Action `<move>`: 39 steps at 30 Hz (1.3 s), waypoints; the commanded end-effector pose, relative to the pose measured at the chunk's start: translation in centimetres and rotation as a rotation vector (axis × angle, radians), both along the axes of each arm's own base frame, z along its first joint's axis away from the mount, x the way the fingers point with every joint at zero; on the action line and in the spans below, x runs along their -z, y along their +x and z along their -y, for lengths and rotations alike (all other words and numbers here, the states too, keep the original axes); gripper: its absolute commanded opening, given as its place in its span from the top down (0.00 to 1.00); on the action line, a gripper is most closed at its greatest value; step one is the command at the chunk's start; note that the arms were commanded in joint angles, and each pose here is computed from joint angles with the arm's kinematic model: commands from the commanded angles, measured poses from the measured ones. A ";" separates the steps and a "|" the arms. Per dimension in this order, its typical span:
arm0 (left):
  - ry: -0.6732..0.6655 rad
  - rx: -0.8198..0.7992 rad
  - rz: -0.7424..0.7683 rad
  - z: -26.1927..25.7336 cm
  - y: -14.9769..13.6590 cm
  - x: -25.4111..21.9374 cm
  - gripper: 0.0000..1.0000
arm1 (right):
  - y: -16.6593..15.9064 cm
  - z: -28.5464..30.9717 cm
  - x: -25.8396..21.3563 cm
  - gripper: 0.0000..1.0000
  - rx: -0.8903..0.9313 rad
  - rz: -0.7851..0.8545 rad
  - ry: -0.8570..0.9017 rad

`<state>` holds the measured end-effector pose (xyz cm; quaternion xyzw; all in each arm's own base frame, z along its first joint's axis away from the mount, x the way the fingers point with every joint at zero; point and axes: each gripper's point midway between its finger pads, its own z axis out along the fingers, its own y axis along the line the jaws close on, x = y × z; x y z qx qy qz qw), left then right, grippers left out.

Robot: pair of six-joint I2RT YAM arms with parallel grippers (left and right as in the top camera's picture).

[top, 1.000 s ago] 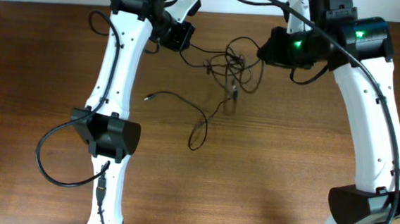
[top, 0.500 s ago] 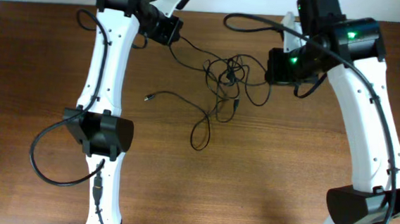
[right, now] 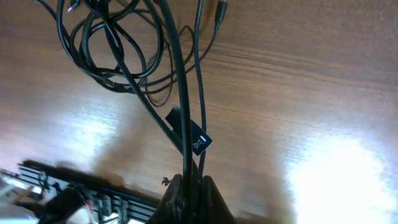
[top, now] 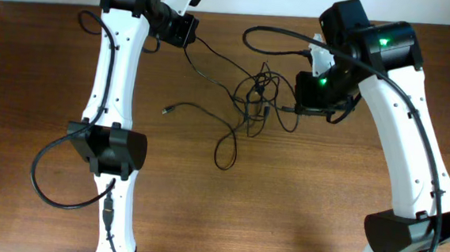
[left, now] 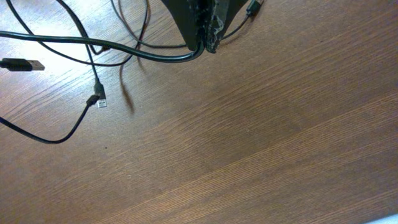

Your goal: Untangle cables

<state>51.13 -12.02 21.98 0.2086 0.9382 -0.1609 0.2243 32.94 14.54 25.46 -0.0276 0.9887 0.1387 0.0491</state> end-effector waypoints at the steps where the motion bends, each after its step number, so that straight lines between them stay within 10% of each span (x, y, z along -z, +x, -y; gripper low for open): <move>1: 0.036 -0.056 0.001 -2.1 0.7 0.5 0.87 | -0.5 0.3 0.1 0.96 0.055 -0.035 -0.006; 4: 0.015 -0.044 -0.004 -1.6 0.5 0.4 0.28 | -0.5 0.4 0.2 0.96 0.055 -0.032 -0.011; 5: -0.024 -0.024 -0.013 -0.9 0.3 0.2 0.27 | -0.4 0.5 0.2 0.96 0.058 -0.028 -0.021; 16: -0.208 0.033 -0.039 0.3 -0.5 -1.2 0.46 | 3.2 -4.6 3.6 0.96 0.024 0.001 0.017; 17: -0.208 0.029 -0.044 0.0 -0.6 -1.1 0.46 | 3.4 -5.1 4.3 0.91 0.017 -0.009 0.014; 18: -0.208 0.028 -0.050 0.1 -0.7 -1.1 0.46 | 3.8 -5.5 5.3 0.56 0.010 -0.023 0.007; 20: -0.208 0.035 -0.054 0.4 -0.9 -1.0 0.46 | 4.3 -5.3 6.2 0.31 0.020 -0.036 0.002; 24: -0.206 0.069 -0.059 2.1 -1.3 -1.0 0.49 | 5.8 -2.9 5.8 0.10 0.067 -0.031 0.052; 39: 0.046 0.272 -0.338 9.8 -8.3 10.5 0.64 | 8.0 5.7 5.1 0.07 0.180 -0.041 0.174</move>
